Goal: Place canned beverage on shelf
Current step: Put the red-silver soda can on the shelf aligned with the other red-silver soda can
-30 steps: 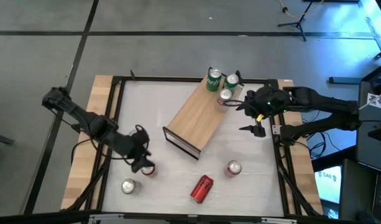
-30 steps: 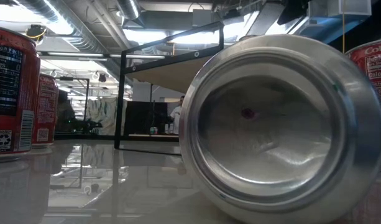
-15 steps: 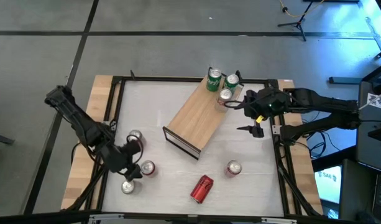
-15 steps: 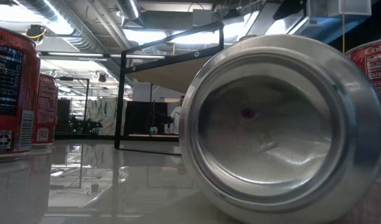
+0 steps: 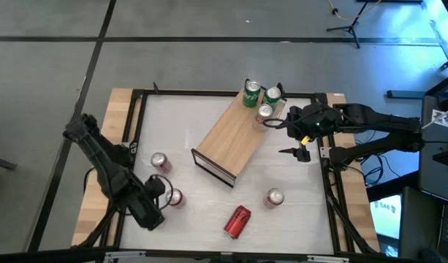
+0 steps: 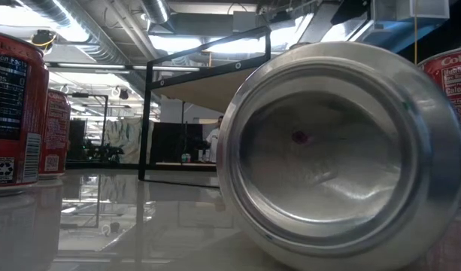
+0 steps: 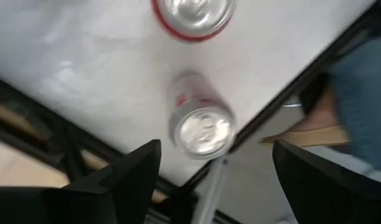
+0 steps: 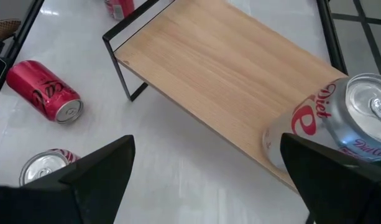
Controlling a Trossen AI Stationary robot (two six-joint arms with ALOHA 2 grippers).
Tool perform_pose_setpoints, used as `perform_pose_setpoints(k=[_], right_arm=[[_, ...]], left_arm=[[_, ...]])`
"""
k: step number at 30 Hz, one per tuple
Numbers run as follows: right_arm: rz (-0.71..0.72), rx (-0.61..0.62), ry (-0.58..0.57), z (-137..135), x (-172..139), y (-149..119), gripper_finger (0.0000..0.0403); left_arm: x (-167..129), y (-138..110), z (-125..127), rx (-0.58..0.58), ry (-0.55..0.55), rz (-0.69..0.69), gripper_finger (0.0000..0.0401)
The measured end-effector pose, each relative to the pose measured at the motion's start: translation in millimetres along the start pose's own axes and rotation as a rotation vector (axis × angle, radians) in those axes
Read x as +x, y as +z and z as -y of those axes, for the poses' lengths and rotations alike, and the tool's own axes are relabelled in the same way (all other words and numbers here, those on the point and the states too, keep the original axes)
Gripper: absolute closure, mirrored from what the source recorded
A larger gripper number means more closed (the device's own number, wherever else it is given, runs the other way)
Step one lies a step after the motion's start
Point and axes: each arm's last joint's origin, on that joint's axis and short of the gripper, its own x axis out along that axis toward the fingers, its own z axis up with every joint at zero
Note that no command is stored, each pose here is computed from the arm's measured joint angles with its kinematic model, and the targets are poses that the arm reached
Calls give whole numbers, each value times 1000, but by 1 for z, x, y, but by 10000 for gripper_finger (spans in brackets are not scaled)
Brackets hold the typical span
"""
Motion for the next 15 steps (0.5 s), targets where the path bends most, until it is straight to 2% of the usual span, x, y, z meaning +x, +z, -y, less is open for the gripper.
perform_pose_setpoints(k=[6,15], right_arm=[[-6,20,10,0,0,-1,6],[-23,23,13,-1,0,-2,6]], left_arm=[[26,-21,12,60,96,-96,103],[35,-35,17,112,105,-67,103]])
